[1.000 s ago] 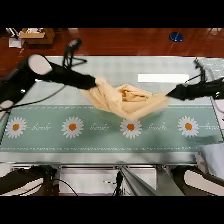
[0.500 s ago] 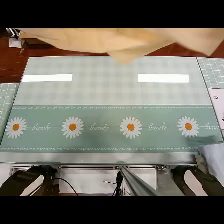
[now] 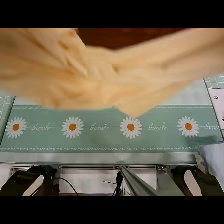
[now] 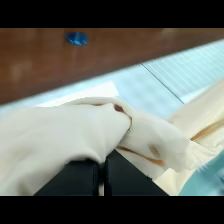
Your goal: Fold the shirts.
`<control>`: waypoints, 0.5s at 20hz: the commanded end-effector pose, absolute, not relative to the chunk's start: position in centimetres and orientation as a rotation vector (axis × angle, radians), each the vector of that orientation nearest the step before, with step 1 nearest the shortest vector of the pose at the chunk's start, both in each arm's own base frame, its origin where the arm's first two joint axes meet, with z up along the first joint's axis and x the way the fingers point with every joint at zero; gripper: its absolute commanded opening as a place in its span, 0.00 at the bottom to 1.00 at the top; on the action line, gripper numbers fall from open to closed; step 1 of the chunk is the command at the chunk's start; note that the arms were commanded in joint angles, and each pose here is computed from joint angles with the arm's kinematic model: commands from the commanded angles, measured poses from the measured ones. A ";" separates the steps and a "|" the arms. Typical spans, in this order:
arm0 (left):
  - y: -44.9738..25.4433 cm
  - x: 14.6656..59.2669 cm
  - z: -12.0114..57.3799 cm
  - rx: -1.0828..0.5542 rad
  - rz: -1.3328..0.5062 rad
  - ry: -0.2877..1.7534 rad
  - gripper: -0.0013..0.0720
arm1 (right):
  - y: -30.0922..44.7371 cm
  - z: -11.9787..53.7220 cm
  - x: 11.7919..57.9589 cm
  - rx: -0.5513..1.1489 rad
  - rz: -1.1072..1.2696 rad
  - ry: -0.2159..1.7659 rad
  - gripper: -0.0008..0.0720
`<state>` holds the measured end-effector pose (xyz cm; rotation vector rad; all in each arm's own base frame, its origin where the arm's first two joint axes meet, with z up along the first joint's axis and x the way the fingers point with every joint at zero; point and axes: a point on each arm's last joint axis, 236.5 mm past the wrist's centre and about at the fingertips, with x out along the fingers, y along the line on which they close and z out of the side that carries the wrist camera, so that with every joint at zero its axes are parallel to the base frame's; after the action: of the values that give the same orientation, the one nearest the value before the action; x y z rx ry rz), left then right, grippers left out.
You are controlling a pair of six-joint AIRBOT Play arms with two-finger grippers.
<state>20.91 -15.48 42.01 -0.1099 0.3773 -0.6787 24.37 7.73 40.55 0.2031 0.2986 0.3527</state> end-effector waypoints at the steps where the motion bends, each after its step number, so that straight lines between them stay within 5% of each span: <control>1: -16.2 16.7 38.1 -0.146 -0.737 0.603 0.05 | 5.8 33.4 19.9 0.122 0.245 0.617 0.06; 4: -16.0 16.2 32.9 -0.205 -0.706 0.827 0.05 | 4.1 28.3 18.0 0.121 0.191 0.883 0.06; 10: -17.5 21.1 15.7 -0.385 -0.632 1.157 0.05 | 3.5 19.3 23.6 0.250 0.264 1.180 0.06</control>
<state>19.40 -16.72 22.72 -0.2991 1.0598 -0.6649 22.11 4.07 23.77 0.2020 1.0222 0.2489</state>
